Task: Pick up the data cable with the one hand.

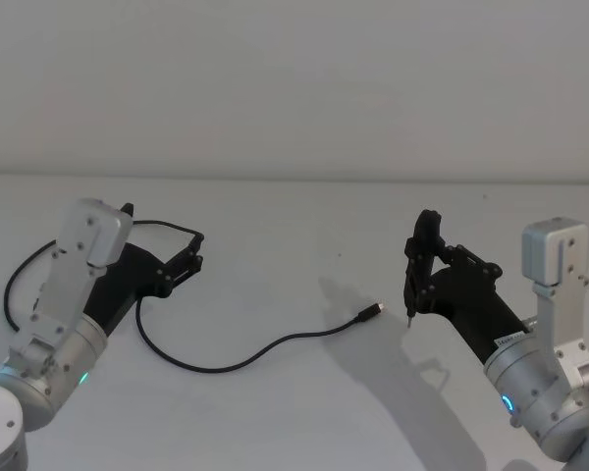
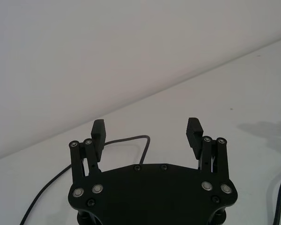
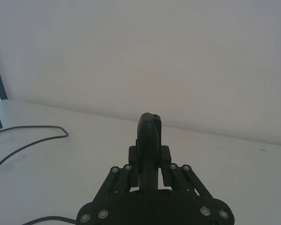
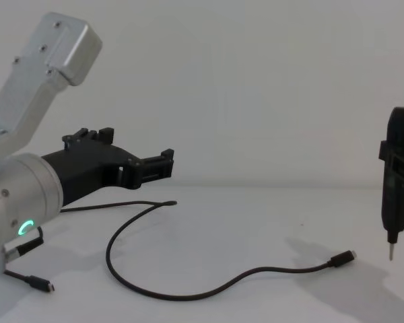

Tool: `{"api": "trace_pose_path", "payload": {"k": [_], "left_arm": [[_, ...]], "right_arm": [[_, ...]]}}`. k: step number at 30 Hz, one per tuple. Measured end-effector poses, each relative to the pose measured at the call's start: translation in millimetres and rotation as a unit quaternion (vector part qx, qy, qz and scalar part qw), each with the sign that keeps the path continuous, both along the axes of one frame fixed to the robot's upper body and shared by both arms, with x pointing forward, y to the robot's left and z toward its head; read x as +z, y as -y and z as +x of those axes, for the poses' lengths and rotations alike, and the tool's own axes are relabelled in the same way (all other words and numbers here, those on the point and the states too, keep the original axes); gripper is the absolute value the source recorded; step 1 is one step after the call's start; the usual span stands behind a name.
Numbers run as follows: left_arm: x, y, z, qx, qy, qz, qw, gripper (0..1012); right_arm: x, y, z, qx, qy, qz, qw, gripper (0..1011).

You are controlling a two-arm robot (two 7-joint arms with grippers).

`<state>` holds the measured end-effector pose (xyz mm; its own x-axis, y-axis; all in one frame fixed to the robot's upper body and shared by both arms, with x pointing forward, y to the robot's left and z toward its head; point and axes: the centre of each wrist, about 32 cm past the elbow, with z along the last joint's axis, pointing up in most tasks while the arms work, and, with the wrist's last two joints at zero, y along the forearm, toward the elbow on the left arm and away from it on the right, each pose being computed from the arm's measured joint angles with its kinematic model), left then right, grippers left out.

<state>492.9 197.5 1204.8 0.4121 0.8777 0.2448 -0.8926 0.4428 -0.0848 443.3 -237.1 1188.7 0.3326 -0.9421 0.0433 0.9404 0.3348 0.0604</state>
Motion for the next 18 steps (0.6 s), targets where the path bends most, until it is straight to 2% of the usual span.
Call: {"api": "trace_pose_path", "payload": {"k": [18], "left_arm": [[-0.4, -0.9, -0.9, 0.005, 0.0, -0.002, 1.0, 1004]], "right_arm": [[0.0, 0.0, 0.0, 0.0, 0.0, 0.0, 1.0, 275]]}}
